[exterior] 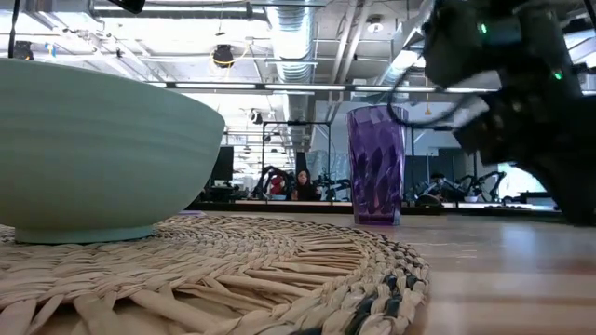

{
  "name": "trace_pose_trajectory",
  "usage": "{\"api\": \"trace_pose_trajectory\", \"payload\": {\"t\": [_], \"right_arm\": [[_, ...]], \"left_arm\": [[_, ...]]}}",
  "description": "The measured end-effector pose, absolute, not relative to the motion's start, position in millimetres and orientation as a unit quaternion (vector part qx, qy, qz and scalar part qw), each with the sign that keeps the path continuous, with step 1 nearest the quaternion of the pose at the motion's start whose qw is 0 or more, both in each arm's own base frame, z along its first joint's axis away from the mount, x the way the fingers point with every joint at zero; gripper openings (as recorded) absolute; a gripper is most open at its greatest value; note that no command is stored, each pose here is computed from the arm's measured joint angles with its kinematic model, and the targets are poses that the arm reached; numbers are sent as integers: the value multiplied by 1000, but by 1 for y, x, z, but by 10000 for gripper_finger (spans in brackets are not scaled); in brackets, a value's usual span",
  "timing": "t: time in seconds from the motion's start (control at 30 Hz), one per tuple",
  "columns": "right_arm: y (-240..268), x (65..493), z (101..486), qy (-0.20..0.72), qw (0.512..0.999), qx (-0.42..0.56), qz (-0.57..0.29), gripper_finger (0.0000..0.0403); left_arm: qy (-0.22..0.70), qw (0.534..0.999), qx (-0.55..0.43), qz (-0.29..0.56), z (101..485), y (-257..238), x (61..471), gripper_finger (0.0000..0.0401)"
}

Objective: Pick & Place Utensil
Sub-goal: Put the violet spoon into the green bowl on the brown mat

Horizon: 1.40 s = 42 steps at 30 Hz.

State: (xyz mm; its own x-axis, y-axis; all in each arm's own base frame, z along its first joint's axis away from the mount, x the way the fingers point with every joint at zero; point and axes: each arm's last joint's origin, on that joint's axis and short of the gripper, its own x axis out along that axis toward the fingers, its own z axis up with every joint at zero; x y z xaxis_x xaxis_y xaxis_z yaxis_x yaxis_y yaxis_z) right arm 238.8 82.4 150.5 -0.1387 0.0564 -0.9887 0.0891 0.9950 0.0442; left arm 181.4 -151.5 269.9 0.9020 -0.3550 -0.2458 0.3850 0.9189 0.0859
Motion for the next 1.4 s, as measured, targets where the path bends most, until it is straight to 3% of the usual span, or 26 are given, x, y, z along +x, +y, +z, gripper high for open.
{"api": "trace_pose_trajectory", "payload": {"t": [0.23,0.47,0.73,0.93,1.4], "right_arm": [[106,268,180,665,746,32,2,6],[120,309,202,486,871,59,37,4],[126,338,232,269,962,50,18,9],[133,359,236,150,988,21,29,5],[149,406,214,135,991,-13,11,5]], "left_arm": [[114,974,57,-189,270,-152,181,91],[119,973,34,-194,270,-152,181,91],[115,978,41,-169,270,-151,181,91],[101,986,64,-120,272,-145,186,92],[87,991,68,-73,275,-134,194,172]]}}
